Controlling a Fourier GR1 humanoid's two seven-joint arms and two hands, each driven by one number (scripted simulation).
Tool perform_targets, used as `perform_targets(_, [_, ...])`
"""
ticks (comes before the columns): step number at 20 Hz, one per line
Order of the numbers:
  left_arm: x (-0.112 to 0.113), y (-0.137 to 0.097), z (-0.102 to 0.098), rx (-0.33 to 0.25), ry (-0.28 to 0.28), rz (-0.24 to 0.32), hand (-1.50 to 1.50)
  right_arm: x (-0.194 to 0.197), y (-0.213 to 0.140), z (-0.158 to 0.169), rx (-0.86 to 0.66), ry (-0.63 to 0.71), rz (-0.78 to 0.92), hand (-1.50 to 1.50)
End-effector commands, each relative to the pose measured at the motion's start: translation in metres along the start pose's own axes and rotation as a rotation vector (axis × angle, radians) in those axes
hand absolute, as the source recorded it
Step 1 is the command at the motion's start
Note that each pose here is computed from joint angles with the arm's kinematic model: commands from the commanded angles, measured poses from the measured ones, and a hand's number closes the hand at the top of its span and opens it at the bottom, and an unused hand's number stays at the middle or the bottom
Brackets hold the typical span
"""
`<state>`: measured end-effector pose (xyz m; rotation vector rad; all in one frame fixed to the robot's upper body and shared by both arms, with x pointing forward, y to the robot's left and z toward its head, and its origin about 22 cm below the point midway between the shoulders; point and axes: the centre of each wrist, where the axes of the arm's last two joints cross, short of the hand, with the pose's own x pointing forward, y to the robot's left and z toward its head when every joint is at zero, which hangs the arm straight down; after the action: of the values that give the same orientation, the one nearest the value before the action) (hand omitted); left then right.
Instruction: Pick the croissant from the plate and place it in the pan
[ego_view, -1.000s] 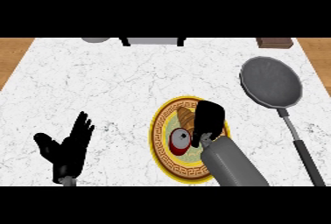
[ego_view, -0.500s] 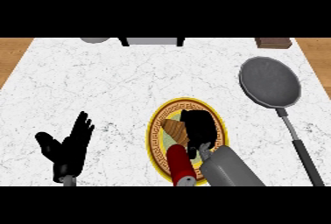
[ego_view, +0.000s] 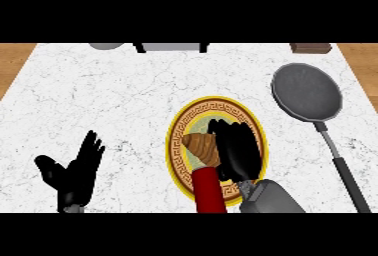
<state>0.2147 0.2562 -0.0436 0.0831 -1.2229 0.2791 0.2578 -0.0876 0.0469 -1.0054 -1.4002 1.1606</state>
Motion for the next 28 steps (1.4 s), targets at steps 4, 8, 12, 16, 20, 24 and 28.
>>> perform_targets(4, [-0.001, -0.013, 0.005, -0.013, 0.000, -0.005, 0.00, 0.020, -0.054, 0.014, -0.288, 0.096, -0.099, 1.50])
perform_targets(8, [-0.001, -0.006, -0.002, -0.009, -0.012, -0.016, 0.00, -0.012, -0.083, 0.013, -0.303, 0.153, -0.111, 1.50])
perform_targets(12, [-0.008, 0.000, -0.001, -0.026, -0.011, -0.012, 0.00, -0.039, -0.088, -0.002, -0.317, 0.198, -0.189, 1.50])
perform_targets(16, [0.004, -0.007, -0.012, -0.028, -0.001, -0.012, 0.00, -0.061, -0.109, -0.035, -0.334, 0.200, -0.251, 1.50])
perform_targets(20, [0.009, -0.015, -0.014, -0.020, 0.000, 0.000, 0.00, -0.111, -0.102, -0.059, -0.382, 0.241, -0.221, 1.50])
perform_targets(24, [0.008, -0.012, 0.001, -0.031, -0.002, -0.014, 0.00, -0.137, -0.083, -0.092, -0.401, 0.287, -0.144, 1.50])
perform_targets(28, [-0.004, -0.009, -0.001, -0.052, -0.013, -0.003, 0.00, -0.197, -0.083, -0.108, -0.414, 0.321, -0.130, 1.50])
